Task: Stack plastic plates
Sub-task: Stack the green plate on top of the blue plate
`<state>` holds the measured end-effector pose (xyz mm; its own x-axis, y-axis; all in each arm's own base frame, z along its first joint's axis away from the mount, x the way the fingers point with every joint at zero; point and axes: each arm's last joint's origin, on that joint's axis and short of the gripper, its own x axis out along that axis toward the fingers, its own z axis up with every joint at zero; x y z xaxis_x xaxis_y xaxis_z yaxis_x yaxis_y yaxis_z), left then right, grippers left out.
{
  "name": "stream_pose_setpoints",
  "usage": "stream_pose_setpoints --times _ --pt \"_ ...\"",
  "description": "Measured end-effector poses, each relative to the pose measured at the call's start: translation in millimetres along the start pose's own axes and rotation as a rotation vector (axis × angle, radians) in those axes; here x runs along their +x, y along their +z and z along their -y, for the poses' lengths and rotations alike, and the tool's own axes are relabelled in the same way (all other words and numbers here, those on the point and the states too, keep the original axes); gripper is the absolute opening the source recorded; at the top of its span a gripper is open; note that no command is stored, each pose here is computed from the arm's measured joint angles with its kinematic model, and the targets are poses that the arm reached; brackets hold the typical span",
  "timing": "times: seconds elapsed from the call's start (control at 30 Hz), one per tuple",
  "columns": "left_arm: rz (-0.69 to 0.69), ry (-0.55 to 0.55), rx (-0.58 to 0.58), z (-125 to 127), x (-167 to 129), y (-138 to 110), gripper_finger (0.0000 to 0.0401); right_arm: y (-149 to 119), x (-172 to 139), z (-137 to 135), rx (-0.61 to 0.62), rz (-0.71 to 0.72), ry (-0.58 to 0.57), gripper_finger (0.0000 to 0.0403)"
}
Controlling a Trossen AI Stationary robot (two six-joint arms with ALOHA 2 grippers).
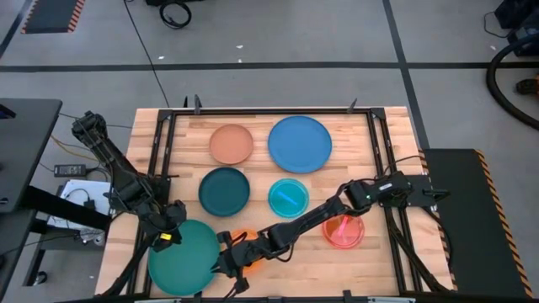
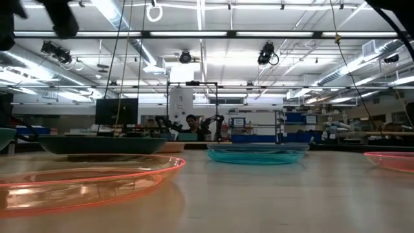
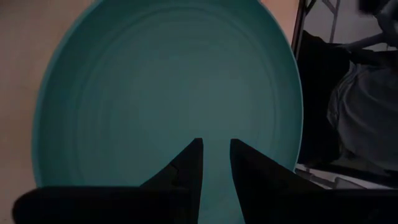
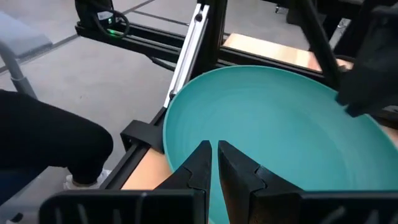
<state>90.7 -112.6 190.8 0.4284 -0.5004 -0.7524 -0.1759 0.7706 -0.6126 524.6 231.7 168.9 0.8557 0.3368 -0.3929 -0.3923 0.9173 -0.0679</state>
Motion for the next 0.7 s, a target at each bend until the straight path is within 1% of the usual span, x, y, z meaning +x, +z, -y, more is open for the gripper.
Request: stream_pose_setpoints --times 0.2,0.33,0.53,0.63,0.7 --pt "0.013 -0.001 -0.004 0.4 0.0 0.5 0.0087 -5.6 13.1 6.1 0.003 -0.026 0.046 0.0038" --pt "0.032 0.002 0.001 0.5 0.0 1.1 0.0087 -6.9 12.0 10.9 -0.009 -0.074 0.039 0.0038" --pt "0.034 0.003 0.002 0.5 0.0 1.2 0.0087 -11.5 9.5 10.9 -0.106 -0.167 0.022 0.0038" --pt "0.036 0.004 0.002 0.4 0.0 1.2 0.0087 -14.5 8.2 10.4 -0.181 -0.212 -0.004 0.0042" --pt "0.043 0.007 0.002 0.3 0.0 1.4 0.0087 -14.5 8.1 8.5 -0.234 -0.214 -0.005 0.0049"
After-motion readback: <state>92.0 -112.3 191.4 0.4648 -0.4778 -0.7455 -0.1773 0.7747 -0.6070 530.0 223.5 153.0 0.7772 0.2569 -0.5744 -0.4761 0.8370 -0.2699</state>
